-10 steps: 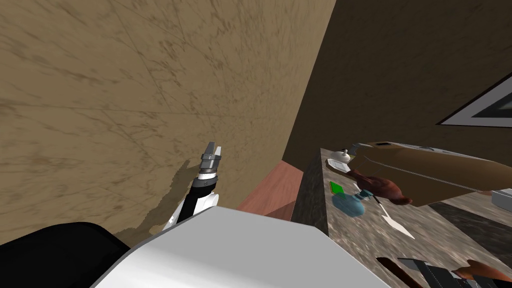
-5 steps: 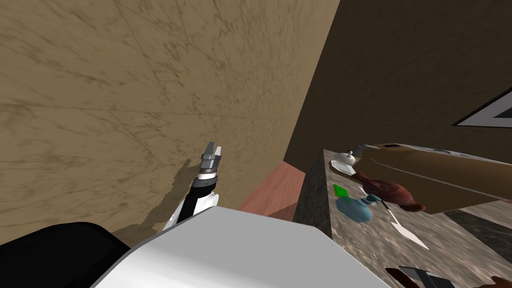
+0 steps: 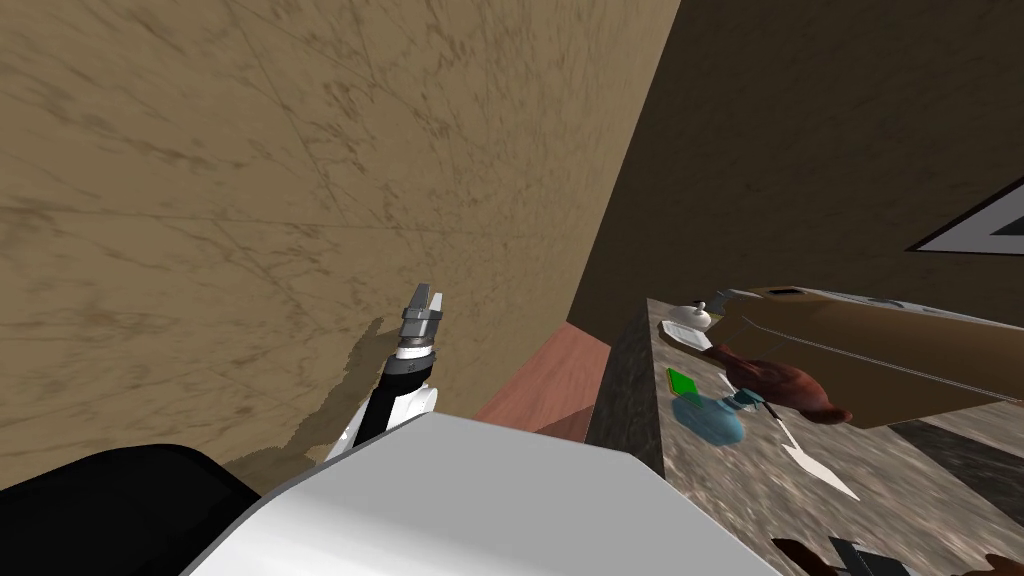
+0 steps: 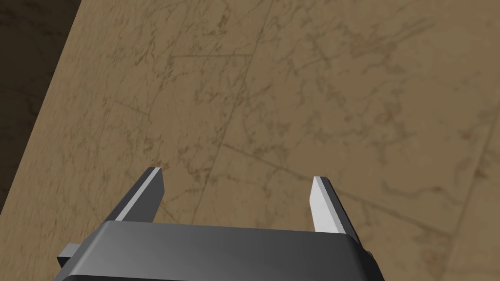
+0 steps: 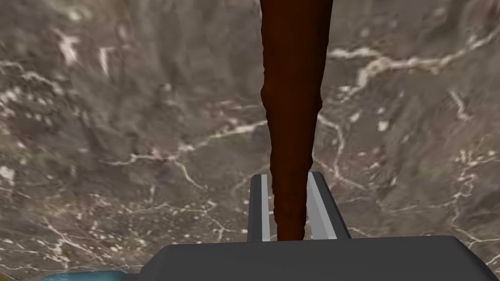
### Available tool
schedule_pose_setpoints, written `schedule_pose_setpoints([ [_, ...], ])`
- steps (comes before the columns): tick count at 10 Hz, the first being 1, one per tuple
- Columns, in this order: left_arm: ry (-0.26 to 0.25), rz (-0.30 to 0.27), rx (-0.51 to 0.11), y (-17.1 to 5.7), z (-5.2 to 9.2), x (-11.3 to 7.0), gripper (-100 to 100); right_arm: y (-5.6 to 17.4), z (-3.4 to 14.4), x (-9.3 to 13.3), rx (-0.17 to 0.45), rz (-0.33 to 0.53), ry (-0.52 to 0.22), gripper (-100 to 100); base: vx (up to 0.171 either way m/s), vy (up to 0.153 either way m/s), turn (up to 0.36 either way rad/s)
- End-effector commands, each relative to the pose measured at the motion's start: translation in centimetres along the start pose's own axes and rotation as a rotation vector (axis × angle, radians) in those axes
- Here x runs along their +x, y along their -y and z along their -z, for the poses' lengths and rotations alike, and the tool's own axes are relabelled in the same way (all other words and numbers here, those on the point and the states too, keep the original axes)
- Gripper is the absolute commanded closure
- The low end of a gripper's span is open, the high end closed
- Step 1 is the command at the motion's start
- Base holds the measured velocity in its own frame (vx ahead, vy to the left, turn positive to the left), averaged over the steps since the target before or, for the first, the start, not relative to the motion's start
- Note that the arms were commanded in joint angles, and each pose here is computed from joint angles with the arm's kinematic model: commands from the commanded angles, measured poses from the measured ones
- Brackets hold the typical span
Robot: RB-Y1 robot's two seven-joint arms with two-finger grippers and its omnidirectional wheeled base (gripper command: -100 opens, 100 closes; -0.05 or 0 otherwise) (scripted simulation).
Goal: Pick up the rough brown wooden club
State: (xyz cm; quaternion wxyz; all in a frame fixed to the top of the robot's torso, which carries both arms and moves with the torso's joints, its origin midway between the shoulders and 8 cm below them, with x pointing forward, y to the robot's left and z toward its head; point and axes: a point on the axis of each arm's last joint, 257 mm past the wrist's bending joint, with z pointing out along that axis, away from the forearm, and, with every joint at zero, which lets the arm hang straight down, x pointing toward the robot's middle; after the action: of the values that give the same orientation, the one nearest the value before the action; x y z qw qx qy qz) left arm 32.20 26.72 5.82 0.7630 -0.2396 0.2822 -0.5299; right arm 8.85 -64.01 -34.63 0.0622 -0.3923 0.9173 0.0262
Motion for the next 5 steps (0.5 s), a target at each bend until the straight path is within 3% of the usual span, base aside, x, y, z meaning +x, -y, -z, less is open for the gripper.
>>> schedule_pose_setpoints([
  [1, 0.0, 0.0, 0.0, 0.0, 0.0, 0.0, 0, 0.0, 0.0, 0.0, 0.0, 0.0, 0.0, 0, 0.0, 0.0, 0.0],
  [2, 0.0, 0.0, 0.0, 0.0, 0.0, 0.0, 0, 0.9, 1.2, -0.6, 0.003, 0.01, 0.001, 100, -0.008, 0.001, -0.069],
  [3, 0.0, 0.0, 0.0, 0.0, 0.0, 0.0, 0, 1.3, 1.9, -1.0, 0.003, 0.017, 0.002, 100, -0.015, 0.002, -0.106],
  [4, 0.0, 0.0, 0.0, 0.0, 0.0, 0.0, 0, 0.9, 1.4, -0.8, 0.003, 0.014, 0.001, 100, -0.007, 0.001, -0.021],
  [5, 0.0, 0.0, 0.0, 0.0, 0.0, 0.0, 0, 0.9, 1.5, -0.8, 0.003, 0.014, 0.001, 0, 0.0, 0.0, 0.0],
])
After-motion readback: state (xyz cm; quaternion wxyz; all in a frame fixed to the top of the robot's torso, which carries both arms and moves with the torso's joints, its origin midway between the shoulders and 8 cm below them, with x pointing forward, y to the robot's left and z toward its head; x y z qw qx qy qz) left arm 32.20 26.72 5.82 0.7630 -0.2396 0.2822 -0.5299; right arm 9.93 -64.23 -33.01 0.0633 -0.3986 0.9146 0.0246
